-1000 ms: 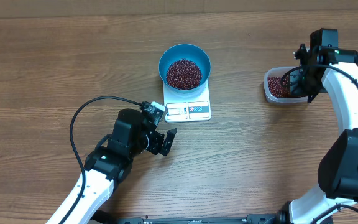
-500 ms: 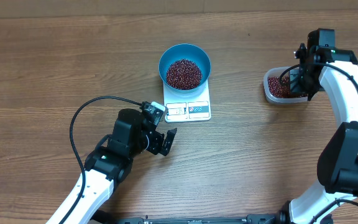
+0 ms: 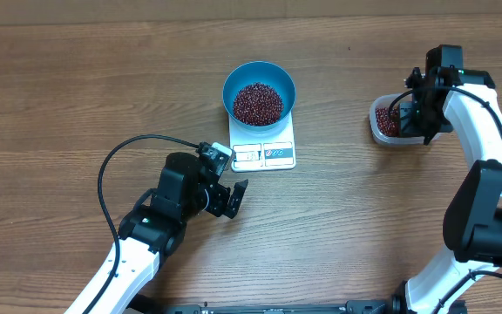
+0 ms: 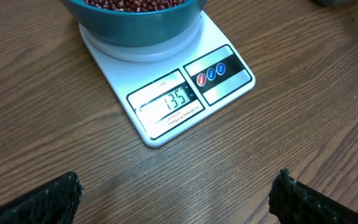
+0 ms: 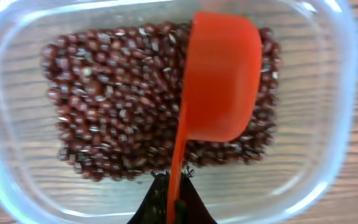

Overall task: Scoop item into bowl and weigh 150g on scale
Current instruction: 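Dip the red scoop into the tub and scoop beans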

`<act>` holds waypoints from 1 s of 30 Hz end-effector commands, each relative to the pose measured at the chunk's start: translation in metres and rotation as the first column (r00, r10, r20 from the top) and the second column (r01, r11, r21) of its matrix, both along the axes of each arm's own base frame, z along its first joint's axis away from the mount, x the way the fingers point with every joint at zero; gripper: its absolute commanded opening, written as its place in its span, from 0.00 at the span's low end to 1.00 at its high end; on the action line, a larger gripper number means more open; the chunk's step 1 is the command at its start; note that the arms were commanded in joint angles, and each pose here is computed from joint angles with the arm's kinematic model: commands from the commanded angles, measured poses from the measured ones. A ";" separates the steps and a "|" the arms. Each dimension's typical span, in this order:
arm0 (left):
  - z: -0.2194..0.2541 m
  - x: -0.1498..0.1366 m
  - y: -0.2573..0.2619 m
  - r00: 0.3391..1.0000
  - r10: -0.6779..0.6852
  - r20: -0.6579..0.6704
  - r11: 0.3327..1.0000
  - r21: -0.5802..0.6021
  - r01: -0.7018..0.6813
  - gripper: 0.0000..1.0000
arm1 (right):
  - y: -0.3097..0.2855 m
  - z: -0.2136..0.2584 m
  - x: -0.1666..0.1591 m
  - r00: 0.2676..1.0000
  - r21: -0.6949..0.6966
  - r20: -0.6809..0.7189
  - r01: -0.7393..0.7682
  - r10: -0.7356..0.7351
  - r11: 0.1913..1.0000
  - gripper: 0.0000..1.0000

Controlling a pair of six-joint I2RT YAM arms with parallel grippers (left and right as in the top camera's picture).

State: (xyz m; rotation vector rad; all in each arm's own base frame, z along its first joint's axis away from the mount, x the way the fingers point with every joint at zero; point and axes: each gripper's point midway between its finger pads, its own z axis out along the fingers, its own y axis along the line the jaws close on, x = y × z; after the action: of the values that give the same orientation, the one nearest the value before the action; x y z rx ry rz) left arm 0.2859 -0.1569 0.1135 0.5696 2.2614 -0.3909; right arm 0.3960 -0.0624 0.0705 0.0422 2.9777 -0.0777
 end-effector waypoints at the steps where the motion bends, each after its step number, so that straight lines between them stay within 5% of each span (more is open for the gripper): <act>1: 0.001 0.000 -0.004 1.000 -0.009 -0.004 1.000 -0.013 0.009 0.99 | 0.019 -0.004 0.002 1.000 0.116 0.007 -0.020 0.020 0.993 0.04; 13: 0.001 0.000 -0.004 1.000 -0.009 -0.004 1.000 -0.013 0.009 0.99 | 0.026 0.002 0.000 0.999 0.312 0.024 0.016 -0.025 0.950 0.04; 24: 0.001 0.000 -0.004 1.000 -0.009 -0.004 1.000 -0.013 0.009 0.99 | 0.005 0.022 -0.003 0.988 0.559 0.083 0.059 -0.127 0.827 0.04; 30: 0.001 0.000 -0.004 1.000 -0.009 -0.004 1.000 -0.013 0.009 1.00 | -0.004 0.031 -0.008 0.985 0.577 0.098 0.060 -0.142 0.814 0.04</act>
State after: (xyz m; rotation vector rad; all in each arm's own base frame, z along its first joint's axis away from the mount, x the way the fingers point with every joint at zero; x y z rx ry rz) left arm 0.2859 -0.1569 0.1135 0.5696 2.2614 -0.3909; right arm 0.3864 -0.0715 0.0927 0.3178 2.7861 0.7179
